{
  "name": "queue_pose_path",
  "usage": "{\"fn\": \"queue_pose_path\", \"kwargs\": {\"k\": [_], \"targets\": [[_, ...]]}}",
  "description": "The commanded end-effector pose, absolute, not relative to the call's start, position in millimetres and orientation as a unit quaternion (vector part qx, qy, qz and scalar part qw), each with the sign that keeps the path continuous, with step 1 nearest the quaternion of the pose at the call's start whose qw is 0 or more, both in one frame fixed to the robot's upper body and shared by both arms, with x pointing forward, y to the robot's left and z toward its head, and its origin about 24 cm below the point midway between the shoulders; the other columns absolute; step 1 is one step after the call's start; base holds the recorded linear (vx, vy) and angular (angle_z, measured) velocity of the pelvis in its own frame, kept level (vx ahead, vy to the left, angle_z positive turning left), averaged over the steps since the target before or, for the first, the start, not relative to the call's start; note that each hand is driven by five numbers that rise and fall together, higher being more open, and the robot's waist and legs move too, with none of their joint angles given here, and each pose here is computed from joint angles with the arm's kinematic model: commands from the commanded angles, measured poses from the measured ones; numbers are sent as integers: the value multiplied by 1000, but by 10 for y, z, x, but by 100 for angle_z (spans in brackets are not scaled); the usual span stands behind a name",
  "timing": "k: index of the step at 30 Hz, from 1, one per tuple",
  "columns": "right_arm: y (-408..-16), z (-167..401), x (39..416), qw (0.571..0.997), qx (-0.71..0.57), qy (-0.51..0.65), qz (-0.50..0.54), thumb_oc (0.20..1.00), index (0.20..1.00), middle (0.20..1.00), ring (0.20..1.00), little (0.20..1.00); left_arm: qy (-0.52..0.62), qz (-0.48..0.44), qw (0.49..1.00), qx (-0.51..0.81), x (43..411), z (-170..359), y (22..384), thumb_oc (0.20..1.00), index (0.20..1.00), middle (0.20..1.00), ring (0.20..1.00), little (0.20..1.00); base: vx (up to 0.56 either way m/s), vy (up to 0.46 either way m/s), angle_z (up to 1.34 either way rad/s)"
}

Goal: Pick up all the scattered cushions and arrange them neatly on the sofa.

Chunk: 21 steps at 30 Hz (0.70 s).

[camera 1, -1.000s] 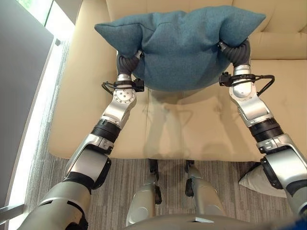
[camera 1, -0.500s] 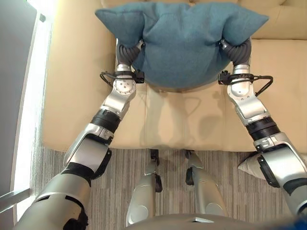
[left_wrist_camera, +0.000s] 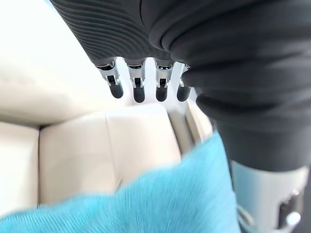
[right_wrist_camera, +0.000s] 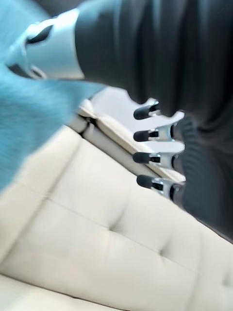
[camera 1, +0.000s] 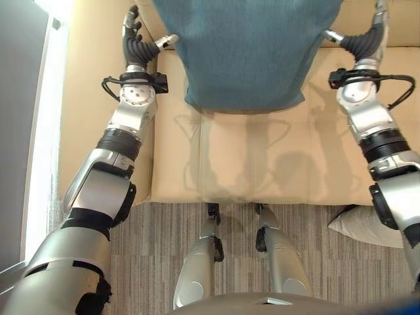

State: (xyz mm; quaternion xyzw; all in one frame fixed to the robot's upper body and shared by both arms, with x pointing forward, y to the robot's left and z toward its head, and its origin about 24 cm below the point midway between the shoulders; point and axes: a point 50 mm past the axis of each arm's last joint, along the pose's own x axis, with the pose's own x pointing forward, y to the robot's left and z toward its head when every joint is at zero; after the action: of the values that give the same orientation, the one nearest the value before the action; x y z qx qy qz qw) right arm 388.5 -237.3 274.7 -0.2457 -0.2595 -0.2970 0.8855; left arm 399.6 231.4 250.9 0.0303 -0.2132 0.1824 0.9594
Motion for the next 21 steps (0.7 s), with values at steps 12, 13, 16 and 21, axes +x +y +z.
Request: {"fn": "queue_pose_path", "kwargs": {"k": [12, 13, 16, 21], "targets": [[-3072, 1413, 3214, 934, -200, -123, -270, 1000, 1000, 1000, 1000, 1000, -136, 152, 978, 51, 3297, 1319, 2771, 1000, 1000, 1000, 1000, 1000, 54, -22, -1], [-3082, 1252, 3119, 941, -200, -101, -255, 1000, 1000, 1000, 1000, 1000, -108, 147, 982, 55, 3178, 1127, 2809, 1000, 1000, 1000, 1000, 1000, 71, -30, -23], [-3148, 845, 2867, 952, -192, -35, -235, 1000, 1000, 1000, 1000, 1000, -34, 151, 986, 56, 2865, 661, 2888, 1000, 1000, 1000, 1000, 1000, 37, -29, -14], [-3138, 219, 2475, 953, -213, 84, -197, 1000, 1000, 1000, 1000, 1000, 110, 146, 980, 76, 2333, -55, 2907, 1000, 1000, 1000, 1000, 1000, -1, -24, -12]]}}
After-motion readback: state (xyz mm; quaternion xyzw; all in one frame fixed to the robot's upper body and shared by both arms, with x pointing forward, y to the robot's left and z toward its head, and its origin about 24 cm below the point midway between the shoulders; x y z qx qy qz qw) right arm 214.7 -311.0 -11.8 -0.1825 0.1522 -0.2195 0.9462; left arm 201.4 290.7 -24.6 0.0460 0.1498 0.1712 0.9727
